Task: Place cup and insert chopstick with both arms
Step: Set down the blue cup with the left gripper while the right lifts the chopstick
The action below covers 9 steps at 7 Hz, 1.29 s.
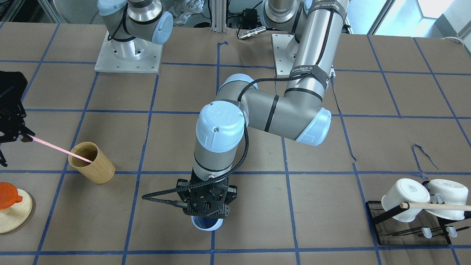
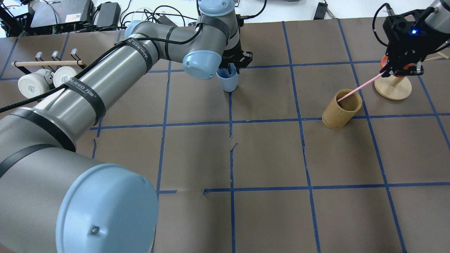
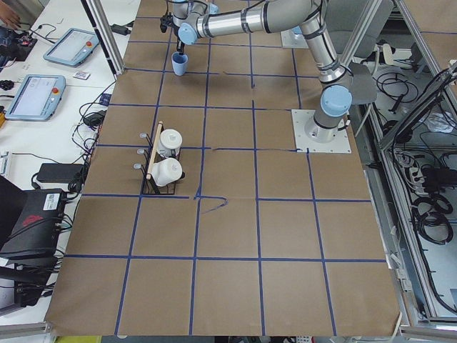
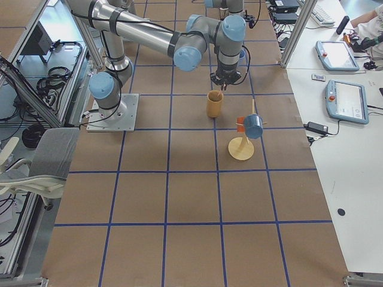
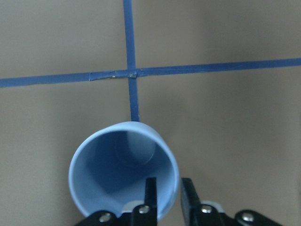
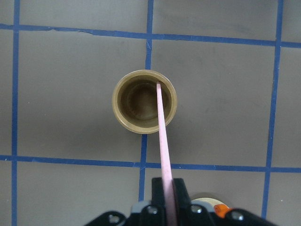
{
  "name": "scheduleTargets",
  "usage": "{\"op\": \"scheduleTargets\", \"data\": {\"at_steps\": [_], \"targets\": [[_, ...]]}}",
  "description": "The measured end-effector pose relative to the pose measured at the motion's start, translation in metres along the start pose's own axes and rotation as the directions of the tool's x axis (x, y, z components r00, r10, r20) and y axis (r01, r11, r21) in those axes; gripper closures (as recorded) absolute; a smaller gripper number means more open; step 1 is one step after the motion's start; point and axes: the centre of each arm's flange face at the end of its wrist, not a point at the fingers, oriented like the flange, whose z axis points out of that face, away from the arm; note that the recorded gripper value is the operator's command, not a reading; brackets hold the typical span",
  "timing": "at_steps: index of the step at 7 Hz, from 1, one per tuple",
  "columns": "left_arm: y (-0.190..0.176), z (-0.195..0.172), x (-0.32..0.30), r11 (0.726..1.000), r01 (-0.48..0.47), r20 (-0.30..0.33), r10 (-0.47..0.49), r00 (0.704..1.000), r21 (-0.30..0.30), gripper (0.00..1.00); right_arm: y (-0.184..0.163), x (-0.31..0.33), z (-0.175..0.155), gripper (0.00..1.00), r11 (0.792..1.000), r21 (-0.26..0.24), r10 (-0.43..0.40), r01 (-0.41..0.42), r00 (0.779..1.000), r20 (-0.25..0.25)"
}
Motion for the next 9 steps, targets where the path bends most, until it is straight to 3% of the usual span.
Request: {"op": "scheduleTargets", "data": {"at_steps": [3,5,6,7,9], "targets": [[0.0,-0.102,-0.029,0.996,0.045,-0.005,-0.046,0.999,-0.081,0.0,-0.03,0.007,-0.066,1.0,0.988,-0.032,0.153,-0.153,0.988,0.001],[0.041,-0.177,-0.053,0.989,0.007,0.013,-0.006,1.0,-0.145,0.0,-0.115,0.018,-0.066,1.0,0.96,-0.04,0.277,-0.278,0.961,-0.022],[0.072,-0.198,-0.069,0.987,-0.006,0.038,0.013,0.999,-0.161,0.0,-0.159,0.025,-0.056,1.0,0.938,-0.037,0.343,-0.344,0.939,-0.038],[0.102,-0.2,-0.089,0.987,-0.008,0.069,0.02,0.997,-0.162,0.0,-0.192,0.034,-0.042,1.0,0.921,-0.03,0.388,-0.389,0.92,-0.052],[0.137,-0.209,-0.133,0.998,0.0,0.101,0.007,0.995,-0.065,0.0,-0.236,0.047,-0.016,1.0,0.87,-0.018,0.491,-0.493,0.868,-0.073]]}}
